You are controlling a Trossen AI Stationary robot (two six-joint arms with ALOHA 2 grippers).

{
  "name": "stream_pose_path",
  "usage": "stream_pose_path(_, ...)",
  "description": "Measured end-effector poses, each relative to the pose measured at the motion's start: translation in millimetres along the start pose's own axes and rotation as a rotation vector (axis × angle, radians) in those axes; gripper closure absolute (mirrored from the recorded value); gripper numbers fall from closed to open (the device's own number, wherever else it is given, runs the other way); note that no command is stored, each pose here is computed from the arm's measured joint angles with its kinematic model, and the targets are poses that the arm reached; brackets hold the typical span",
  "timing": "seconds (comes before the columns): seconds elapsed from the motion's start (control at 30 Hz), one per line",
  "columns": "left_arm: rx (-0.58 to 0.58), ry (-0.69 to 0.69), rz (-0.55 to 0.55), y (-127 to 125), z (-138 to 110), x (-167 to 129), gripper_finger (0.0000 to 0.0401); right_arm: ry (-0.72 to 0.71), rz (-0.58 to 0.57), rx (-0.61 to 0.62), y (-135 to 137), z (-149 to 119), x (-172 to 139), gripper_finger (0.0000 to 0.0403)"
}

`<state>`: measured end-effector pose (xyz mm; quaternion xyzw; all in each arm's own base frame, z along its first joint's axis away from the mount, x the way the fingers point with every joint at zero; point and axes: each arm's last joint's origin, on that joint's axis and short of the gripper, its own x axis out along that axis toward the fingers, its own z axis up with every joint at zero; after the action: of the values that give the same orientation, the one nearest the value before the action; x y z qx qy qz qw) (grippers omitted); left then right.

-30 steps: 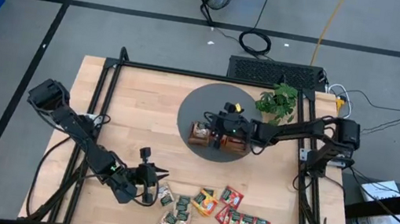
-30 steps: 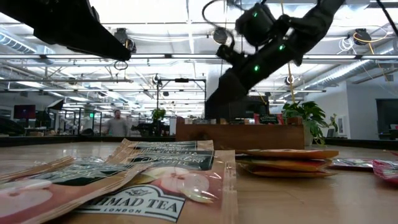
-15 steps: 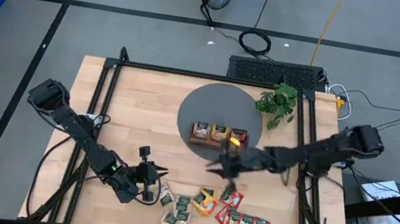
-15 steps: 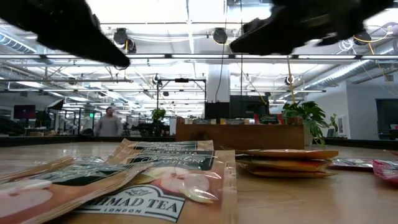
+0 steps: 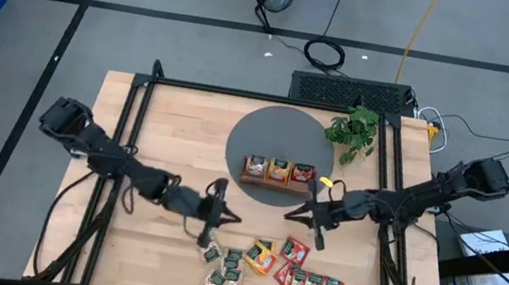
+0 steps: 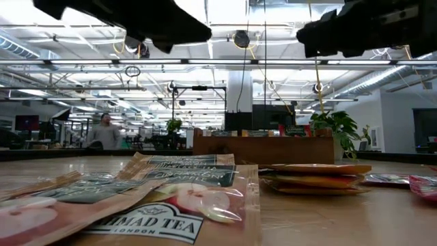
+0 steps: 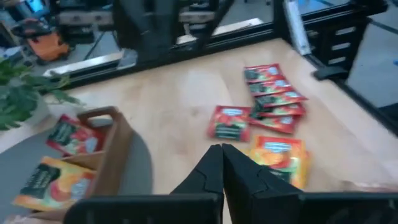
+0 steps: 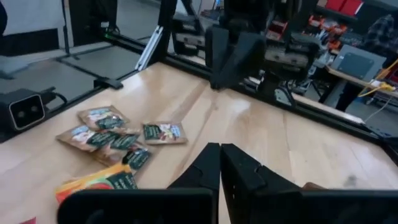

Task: Pick & Place Tea
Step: Put the red tea bag into the right section of the wooden organiser

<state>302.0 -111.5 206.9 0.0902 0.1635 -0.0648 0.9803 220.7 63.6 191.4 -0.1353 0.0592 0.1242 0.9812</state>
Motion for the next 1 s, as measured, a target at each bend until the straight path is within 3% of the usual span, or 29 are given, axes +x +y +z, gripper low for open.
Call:
stream_pose_path(0.17, -0.005, 0.075, -0.024, 6, -15, 9, 0.0396, 0.001, 0.004, 0.002, 1, -6, -3, 0.0402)
stream_pose_path(0.37, 0.044, 0.086, -0.038, 2, -21, 13, 0.0387, -0.003, 0.008, 0.098, 3, -6, -3, 0.0402)
stream_pose_path(0.63, 0.125, 0.045, -0.197, -2, -19, 13, 0.0392, 0.023, 0.052, 0.094, 13, -10, 0, 0.0402)
stream_pose_path(0.83, 0.155, 0.041, -0.205, 0, -19, 13, 0.0379, 0.068, 0.067, 0.105, 15, -14, 0, 0.0399)
stream_pose_path(1.0, 0.149, 0.042, -0.236, 3, -19, 14, 0.0396, 0.083, 0.067, 0.149, 15, -15, -1, 0.0399)
